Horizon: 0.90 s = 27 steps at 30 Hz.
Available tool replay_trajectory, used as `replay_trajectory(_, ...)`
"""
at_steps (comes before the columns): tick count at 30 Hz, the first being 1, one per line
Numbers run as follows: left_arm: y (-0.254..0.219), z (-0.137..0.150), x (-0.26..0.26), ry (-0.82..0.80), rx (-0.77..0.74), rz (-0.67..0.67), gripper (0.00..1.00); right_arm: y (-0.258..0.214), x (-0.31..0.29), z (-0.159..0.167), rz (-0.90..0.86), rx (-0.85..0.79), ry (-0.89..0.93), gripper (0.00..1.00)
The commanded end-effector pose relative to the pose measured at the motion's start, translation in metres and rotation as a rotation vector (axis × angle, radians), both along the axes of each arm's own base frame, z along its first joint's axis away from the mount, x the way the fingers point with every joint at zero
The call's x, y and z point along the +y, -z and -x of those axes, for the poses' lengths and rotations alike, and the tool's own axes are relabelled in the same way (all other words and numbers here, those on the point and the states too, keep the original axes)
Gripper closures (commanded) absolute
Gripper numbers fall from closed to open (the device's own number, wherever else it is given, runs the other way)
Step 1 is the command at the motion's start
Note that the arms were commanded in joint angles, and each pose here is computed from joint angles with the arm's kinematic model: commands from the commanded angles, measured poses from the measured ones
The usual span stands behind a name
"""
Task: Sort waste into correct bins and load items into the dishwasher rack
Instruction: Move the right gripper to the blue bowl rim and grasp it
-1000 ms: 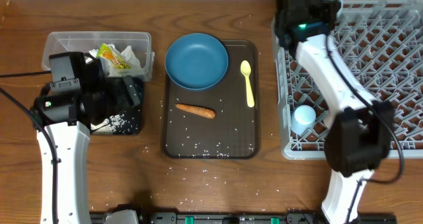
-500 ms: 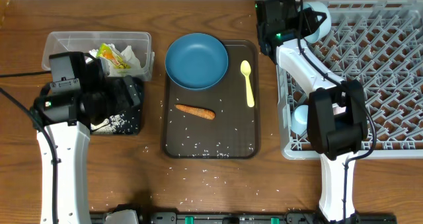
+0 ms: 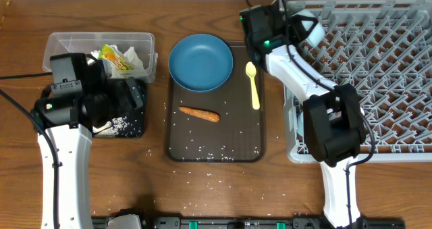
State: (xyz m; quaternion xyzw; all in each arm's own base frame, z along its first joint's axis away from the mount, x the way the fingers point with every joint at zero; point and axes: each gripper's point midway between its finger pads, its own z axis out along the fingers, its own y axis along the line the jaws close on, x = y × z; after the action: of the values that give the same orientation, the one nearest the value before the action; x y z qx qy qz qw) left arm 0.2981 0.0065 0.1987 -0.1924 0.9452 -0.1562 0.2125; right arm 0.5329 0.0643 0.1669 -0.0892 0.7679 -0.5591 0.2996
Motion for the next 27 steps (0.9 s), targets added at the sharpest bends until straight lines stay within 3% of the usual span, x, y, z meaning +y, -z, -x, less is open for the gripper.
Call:
replay_trajectory(1,0.001,0.000,0.004,-0.005,0.004,-0.013,0.07,0.004,0.013,0.001,0.002,-0.003,-0.019,0.25)
replay_trajectory(5,0.001,0.000,0.004,-0.005,0.004,-0.012,0.07,-0.006,0.022,-0.002,-0.027,-0.071,-0.029,0.02)
replay_trajectory(11,0.001,0.000,0.004,-0.005,0.004,-0.012,0.07,-0.051,0.035,-0.005,-0.126,-0.250,-0.054,0.01)
replay_trajectory(14,0.001,0.000,0.004,-0.005,0.004,-0.012,0.07,-0.067,0.055,-0.011,-0.239,-0.277,-0.162,0.01)
replay_trajectory(17,0.001,0.000,0.004,-0.006,0.004,-0.013,0.07,-0.058,0.092,-0.014,-0.423,-0.201,-0.338,0.01)
replay_trajectory(21,0.001,0.000,0.004,-0.005,0.004,-0.012,0.07,-0.010,0.160,0.010,-0.833,0.071,-0.560,0.01)
replay_trajectory(24,0.001,0.000,0.004,-0.005,0.004,-0.013,0.07,0.014,0.194,0.036,-1.147,0.204,-0.551,0.01)
replay_trajectory(27,0.001,0.000,0.004,-0.005,0.004,-0.012,0.07,0.027,0.200,0.054,-1.317,0.252,-0.428,0.01)
